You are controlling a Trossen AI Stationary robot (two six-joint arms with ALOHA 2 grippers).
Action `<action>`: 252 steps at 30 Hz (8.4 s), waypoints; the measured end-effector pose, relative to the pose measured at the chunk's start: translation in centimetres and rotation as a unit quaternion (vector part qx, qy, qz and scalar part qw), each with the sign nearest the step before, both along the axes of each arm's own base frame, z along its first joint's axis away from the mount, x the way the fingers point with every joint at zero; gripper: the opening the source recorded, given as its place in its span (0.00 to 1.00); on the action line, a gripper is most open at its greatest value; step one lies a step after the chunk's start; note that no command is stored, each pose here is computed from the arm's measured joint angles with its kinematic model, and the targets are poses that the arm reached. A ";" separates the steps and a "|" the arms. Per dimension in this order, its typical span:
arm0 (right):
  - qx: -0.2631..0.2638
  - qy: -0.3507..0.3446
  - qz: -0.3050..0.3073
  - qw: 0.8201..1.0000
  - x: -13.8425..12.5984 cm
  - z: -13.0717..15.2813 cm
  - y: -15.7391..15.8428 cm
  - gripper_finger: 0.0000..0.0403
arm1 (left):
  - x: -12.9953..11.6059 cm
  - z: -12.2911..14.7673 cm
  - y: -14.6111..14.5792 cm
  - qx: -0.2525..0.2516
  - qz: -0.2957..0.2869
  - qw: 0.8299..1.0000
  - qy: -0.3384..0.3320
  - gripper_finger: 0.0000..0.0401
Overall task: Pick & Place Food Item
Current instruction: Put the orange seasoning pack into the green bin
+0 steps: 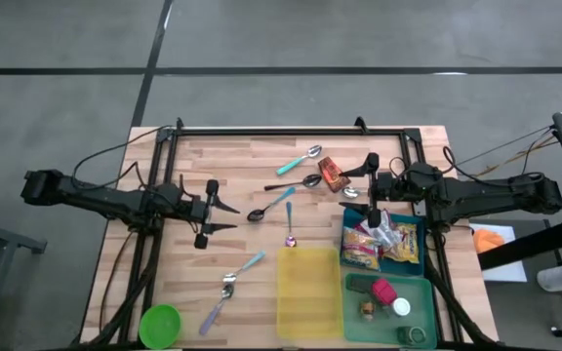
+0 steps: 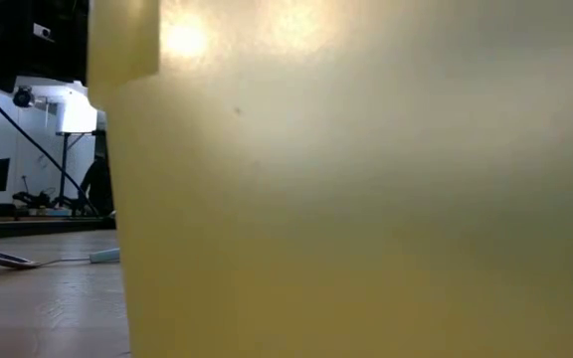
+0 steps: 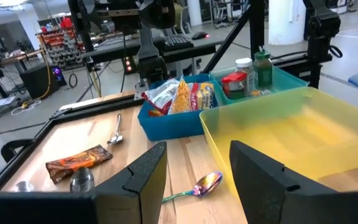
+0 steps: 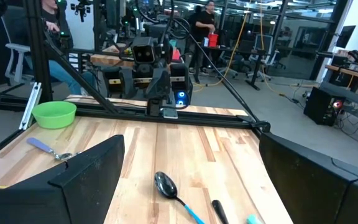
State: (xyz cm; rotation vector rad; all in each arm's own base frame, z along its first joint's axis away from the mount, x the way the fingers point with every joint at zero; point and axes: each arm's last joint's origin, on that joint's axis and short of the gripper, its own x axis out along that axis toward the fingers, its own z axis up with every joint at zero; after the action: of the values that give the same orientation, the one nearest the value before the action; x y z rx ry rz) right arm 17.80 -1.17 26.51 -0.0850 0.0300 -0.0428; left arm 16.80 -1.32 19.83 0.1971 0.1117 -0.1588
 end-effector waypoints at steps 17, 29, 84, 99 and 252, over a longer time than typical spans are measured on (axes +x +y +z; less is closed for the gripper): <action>0.000 0.000 0.000 1.000 0.0 0.0 0.0 0.92 | -0.8 -2.9 0.1 0.010 0.000 0.988 0.155 0.43; 0.062 0.010 -0.064 0.996 0.2 0.0 -0.4 0.92 | -1.4 -4.1 0.1 0.014 0.000 0.975 0.221 0.43; 0.133 0.569 -0.487 0.649 15.4 -9.4 -5.9 0.92 | -1.4 -4.1 0.1 0.015 0.000 0.975 0.220 0.43; 0.133 0.579 -0.492 0.636 15.9 -11.6 -6.7 0.92 | -1.4 -4.1 0.1 0.015 0.000 0.975 0.220 0.43; 0.266 0.624 -0.344 0.649 13.7 -11.5 -6.6 0.19 | -1.4 -4.1 0.1 0.015 0.000 0.975 0.220 0.43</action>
State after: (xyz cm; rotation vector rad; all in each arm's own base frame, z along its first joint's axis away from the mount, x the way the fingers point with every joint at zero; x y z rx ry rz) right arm 31.50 -7.73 14.98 0.5246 1.4888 -0.7445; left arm 15.36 -1.22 15.77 0.1889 0.5555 -0.1990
